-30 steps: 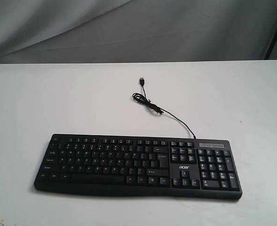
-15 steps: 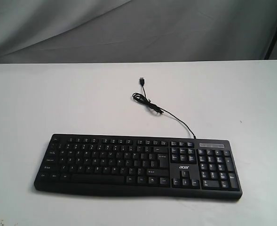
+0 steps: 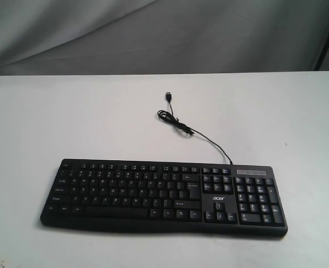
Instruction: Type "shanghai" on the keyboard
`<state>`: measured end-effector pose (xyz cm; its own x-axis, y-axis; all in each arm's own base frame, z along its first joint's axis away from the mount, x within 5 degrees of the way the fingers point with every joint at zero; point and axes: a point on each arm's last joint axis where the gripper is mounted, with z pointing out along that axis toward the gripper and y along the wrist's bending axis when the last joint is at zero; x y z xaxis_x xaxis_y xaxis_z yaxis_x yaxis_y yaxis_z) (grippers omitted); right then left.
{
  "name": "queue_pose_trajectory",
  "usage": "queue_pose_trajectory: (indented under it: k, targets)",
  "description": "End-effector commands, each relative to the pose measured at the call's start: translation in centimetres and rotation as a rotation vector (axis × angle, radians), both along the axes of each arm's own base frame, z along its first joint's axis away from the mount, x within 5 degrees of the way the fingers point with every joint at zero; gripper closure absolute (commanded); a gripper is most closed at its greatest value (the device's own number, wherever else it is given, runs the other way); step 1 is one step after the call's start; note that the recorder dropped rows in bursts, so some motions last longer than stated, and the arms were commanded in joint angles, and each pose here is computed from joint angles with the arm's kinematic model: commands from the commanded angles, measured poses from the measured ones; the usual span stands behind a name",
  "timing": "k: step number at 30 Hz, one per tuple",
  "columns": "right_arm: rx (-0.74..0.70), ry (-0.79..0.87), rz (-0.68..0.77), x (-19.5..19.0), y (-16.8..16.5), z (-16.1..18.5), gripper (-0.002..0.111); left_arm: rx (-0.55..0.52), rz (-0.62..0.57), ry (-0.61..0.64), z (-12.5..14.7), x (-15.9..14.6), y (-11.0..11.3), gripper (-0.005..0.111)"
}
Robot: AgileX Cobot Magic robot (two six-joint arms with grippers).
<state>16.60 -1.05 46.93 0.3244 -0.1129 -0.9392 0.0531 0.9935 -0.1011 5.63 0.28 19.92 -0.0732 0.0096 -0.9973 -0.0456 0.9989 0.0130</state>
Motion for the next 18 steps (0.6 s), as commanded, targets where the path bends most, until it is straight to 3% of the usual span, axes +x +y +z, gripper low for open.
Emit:
queue_pose_trajectory:
  k: [1, 5, 7, 9, 11, 14, 18]
  targets:
    - [-0.234, 0.328, -0.340, 6.6, -3.2, -0.2, 0.108, -0.002, -0.006, -0.007, 0.0, 0.0, 0.0, 0.107]
    - [-0.183, 0.676, -0.527, 11.0, -5.4, -2.7, 0.108, -0.002, -0.006, -0.007, 0.0, 0.0, 0.0, 0.107]
    - [-0.174, 0.852, -0.446, 13.2, -5.0, -4.6, 0.108, -0.002, -0.006, -0.007, 0.0, 0.0, 0.0, 0.107]
    - [-0.202, 1.027, -0.219, 15.8, -3.5, -7.2, 0.108, -0.002, -0.006, -0.007, 0.0, 0.0, 0.0, 0.107]
    - [-0.225, 1.169, 0.109, 17.8, -1.1, -10.0, 0.108, -0.002, -0.006, -0.007, 0.0, 0.0, 0.0, 0.107]
    - [-0.215, 1.263, 0.538, 19.8, 3.4, -13.9, 0.108, -0.002, -0.006, -0.007, 0.0, 0.0, 0.0, 0.107]
    - [-0.307, 1.312, 0.674, 21.4, 9.0, -17.7, 0.108, -0.002, -0.006, -0.007, 0.0, 0.0, 0.0, 0.107]
